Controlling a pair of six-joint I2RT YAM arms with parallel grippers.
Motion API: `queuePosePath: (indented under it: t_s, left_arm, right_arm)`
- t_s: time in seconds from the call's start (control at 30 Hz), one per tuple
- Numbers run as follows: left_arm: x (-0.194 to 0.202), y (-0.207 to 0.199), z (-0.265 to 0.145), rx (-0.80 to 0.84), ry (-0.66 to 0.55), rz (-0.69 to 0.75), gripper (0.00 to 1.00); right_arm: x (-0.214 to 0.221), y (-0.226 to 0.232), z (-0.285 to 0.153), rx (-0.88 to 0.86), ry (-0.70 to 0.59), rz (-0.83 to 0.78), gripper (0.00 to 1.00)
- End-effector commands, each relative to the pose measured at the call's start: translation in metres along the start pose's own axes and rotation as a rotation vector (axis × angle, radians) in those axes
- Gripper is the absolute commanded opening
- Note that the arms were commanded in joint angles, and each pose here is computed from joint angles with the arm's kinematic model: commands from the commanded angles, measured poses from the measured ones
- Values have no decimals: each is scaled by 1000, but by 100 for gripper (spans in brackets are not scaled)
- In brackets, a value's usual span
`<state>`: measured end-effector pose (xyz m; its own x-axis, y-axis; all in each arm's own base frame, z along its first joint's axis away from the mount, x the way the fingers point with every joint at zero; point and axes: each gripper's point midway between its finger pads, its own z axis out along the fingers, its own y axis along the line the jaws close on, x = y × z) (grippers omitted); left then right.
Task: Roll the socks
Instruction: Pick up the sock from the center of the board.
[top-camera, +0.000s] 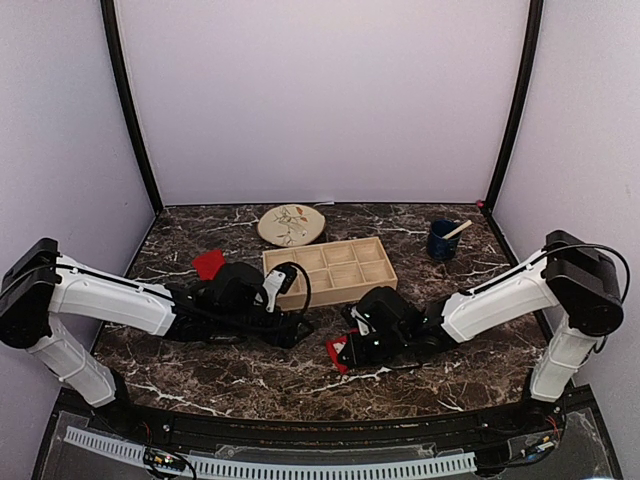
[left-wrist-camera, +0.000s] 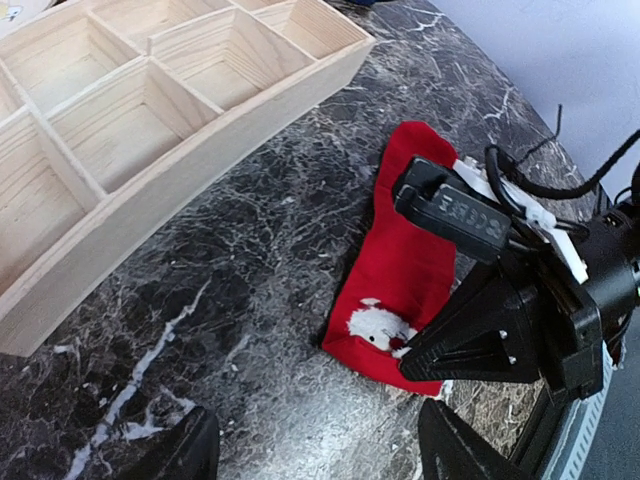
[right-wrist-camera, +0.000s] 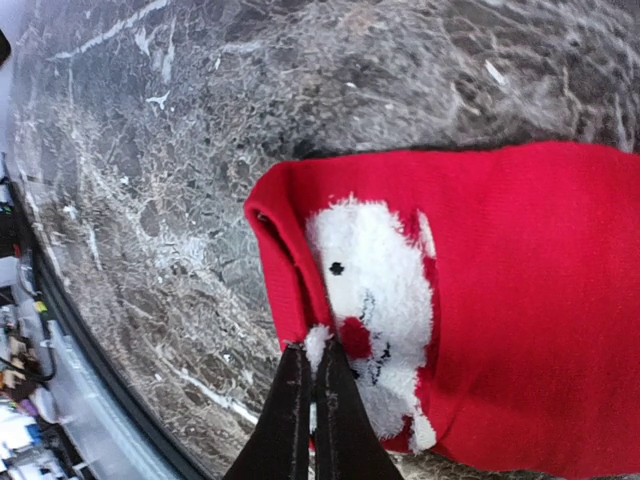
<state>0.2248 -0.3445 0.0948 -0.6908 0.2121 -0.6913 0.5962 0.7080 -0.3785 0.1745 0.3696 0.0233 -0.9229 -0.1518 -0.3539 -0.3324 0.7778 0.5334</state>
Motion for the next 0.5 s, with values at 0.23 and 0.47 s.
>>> queuePosePath:
  t_s: [0.23,0.47]
  left_arm:
    - [21,-43,22,188,123,193,57]
    - [35,-53,34,160,166,311,45]
  right_arm:
    - [4,8,-12,-210,39,180,0]
    - [10,4,-16,-222,78,212,0]
